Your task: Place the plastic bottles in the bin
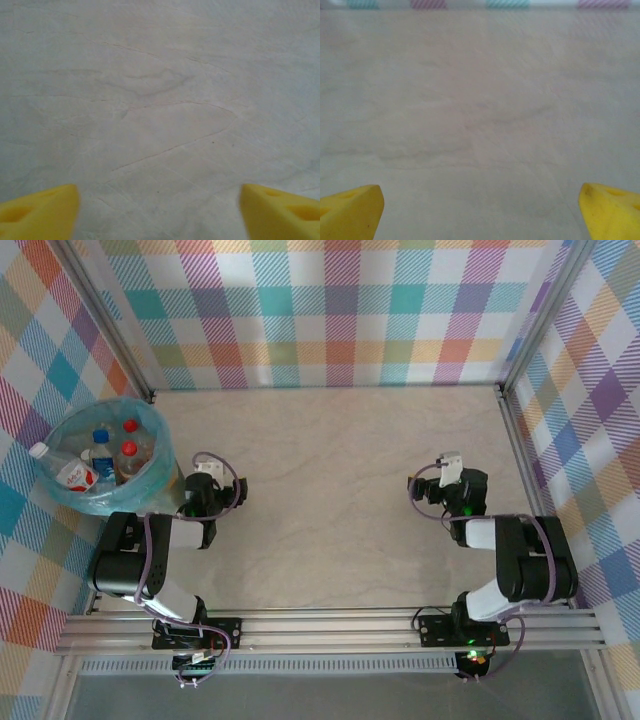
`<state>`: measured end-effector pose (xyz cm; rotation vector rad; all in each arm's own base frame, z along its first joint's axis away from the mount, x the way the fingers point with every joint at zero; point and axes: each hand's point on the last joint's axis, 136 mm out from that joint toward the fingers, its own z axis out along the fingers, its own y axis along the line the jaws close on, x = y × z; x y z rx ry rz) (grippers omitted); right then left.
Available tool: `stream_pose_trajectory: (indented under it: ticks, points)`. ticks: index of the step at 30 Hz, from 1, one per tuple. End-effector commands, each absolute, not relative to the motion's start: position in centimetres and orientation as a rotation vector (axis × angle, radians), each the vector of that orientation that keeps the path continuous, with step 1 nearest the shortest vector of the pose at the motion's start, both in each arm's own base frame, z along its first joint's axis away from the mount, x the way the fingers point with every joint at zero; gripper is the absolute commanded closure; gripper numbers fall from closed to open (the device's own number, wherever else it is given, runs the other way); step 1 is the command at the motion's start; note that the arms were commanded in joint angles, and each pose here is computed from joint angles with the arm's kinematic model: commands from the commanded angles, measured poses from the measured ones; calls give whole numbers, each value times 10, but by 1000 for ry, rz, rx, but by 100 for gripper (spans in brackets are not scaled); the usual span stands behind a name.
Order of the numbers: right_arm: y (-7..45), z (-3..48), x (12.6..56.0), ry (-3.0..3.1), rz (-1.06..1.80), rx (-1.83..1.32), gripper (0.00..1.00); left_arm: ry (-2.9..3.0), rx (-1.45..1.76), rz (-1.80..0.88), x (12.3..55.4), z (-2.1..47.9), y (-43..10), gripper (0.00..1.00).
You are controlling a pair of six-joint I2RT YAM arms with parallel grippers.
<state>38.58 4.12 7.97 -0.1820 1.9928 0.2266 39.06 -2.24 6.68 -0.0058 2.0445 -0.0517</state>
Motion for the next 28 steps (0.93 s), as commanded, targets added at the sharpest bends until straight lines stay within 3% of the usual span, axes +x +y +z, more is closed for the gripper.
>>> stream_pose_trajectory:
  ticks: [1, 28]
  points:
    - [24, 92, 398, 1949, 177, -50, 0, 1998, -69, -36, 400, 78, -14, 0]
    - [24, 92, 398, 1951, 176, -52, 0, 2002, -62, -34, 399, 78, -15, 0]
